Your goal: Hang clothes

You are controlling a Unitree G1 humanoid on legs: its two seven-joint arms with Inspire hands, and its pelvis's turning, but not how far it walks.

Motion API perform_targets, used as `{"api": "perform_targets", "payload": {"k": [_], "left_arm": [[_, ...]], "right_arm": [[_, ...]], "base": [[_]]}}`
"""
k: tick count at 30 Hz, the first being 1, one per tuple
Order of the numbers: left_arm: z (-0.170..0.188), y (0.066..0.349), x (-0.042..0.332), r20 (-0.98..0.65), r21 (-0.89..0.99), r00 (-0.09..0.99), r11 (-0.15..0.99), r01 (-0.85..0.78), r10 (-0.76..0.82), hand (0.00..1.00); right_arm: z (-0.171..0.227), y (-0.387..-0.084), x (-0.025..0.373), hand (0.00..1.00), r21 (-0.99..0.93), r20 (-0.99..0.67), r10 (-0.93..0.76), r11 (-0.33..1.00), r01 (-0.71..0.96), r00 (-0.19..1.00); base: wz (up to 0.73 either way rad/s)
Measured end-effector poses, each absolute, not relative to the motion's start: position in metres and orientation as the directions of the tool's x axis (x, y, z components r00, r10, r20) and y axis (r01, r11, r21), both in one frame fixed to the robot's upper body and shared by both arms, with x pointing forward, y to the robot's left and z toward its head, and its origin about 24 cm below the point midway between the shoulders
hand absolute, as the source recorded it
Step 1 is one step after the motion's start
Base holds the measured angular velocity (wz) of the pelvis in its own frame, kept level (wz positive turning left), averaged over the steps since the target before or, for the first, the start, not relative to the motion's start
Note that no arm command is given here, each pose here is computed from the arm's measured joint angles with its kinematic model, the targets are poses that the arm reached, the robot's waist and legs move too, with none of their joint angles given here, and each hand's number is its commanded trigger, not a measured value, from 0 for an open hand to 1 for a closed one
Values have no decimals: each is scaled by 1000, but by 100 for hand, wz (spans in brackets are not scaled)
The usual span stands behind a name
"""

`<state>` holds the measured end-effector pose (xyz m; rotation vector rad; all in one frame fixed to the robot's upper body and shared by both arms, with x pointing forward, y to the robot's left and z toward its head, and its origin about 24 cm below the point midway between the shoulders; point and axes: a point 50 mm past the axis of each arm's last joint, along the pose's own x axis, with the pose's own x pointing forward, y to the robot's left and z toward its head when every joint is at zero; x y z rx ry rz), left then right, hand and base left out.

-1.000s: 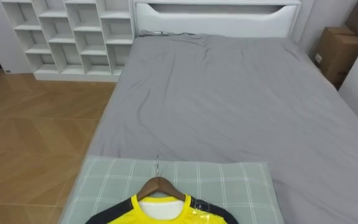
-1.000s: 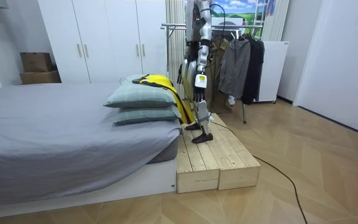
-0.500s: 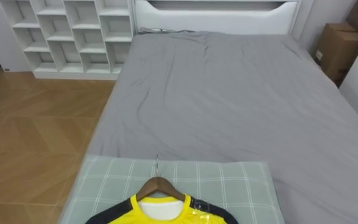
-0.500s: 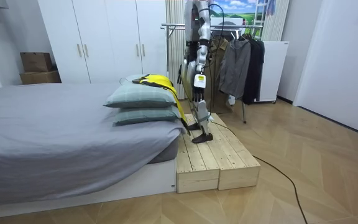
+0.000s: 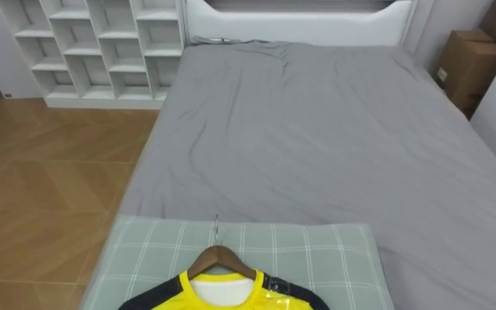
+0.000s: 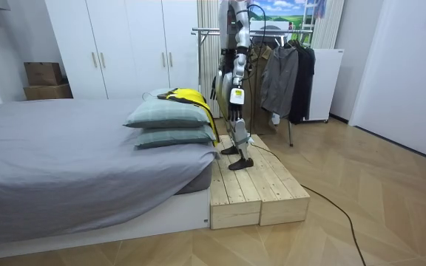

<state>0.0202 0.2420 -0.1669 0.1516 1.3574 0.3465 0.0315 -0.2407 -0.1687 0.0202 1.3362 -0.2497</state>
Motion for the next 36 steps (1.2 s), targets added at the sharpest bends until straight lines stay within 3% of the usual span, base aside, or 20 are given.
{"api": "perform_targets", "payload": {"k": [23, 36], "left_arm": [[-165, 244, 26, -911, 332, 197, 928, -167, 361, 0], [-157, 265, 31, -810, 496, 145, 796, -348, 568, 0]], "right_arm": [[-169, -240, 32, 0, -125, -963, -165, 974, 189, 214], [-169, -241, 26, 0, -156, -965, -191, 969, 190, 179]], "base": [[1], [1]]}}
